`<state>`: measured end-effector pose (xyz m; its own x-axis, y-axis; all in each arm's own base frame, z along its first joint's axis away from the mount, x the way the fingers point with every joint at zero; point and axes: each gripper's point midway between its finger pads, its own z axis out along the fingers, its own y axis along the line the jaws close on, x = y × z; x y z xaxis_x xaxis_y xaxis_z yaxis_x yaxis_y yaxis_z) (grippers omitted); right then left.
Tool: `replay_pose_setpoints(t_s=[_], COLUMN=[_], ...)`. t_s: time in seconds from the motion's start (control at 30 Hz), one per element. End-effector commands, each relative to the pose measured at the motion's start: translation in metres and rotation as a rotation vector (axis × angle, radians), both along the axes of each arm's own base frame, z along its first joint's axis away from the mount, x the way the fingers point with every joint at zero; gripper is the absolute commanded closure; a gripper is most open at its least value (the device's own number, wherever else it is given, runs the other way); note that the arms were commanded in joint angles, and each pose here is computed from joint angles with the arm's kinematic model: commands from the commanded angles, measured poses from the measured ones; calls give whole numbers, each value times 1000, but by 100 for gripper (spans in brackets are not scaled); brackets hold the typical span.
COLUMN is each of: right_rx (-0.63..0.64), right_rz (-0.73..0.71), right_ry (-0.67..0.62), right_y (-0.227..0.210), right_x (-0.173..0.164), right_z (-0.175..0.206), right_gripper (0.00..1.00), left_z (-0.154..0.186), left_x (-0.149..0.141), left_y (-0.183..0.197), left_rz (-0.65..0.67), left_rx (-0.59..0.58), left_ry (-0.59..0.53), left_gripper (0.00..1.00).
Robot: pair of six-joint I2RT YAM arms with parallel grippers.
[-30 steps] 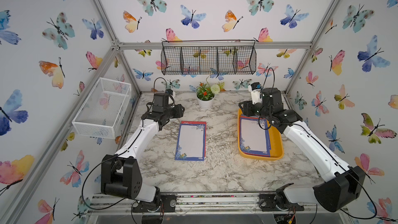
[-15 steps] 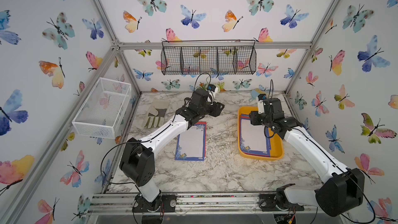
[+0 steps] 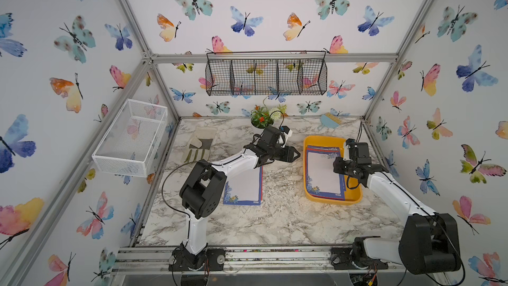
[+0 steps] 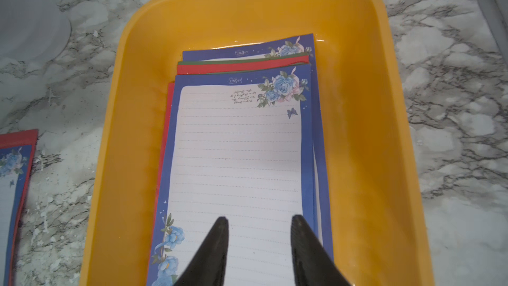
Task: Take out the stationery paper from the storage box
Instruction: Pick up the stationery paper from the storage box.
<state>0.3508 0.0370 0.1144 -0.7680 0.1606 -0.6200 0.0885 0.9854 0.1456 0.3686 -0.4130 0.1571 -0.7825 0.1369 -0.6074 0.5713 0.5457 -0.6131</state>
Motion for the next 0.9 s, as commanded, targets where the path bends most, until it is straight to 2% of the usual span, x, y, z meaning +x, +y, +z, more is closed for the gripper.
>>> replay_pose_setpoints(t_s=[0.0, 0.17, 0.4, 0.87], right_rx=[37, 59, 60, 34], right_rz=[-34, -73, -74, -123], right_ry=[-8, 11, 81, 117], right_y=[-5, -13, -13, -31], right_x=[6, 4, 1, -10], right_z=[-13, -34, -57, -71], right_gripper=[67, 70, 67, 60], left_z=[-11, -28, -51, -56], left_x=[-19, -31, -38, -44], left_y=[-17, -24, -25, -27], left_rz=[-92, -127, -132, -142], left_rx=[-86, -131, -118, -108], left_ry=[151, 276, 365, 373], left_gripper=[47, 47, 47, 47])
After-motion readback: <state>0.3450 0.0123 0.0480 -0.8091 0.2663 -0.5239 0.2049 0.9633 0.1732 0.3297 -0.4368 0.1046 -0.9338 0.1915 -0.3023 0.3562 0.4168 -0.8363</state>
